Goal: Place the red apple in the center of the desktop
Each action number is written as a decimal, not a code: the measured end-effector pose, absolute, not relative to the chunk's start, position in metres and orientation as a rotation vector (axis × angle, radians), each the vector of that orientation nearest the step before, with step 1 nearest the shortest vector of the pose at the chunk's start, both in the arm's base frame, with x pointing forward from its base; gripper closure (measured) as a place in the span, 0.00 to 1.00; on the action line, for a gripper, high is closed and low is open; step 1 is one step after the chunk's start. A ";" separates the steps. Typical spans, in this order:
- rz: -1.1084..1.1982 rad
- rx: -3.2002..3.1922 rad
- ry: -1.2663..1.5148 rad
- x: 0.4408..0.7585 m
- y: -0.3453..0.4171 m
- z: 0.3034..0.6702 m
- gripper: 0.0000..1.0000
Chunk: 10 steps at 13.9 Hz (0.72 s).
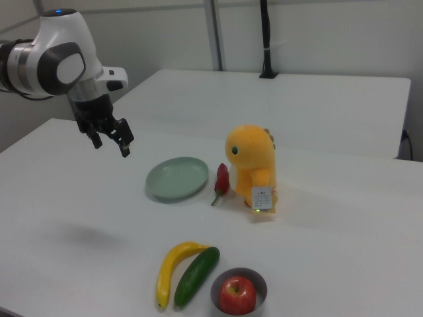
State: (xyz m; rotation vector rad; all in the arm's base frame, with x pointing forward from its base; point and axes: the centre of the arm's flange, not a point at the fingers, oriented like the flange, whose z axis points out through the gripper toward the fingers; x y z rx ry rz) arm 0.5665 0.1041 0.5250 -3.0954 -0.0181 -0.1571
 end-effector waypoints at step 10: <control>-0.127 -3.101 -0.028 0.565 0.099 0.522 0.00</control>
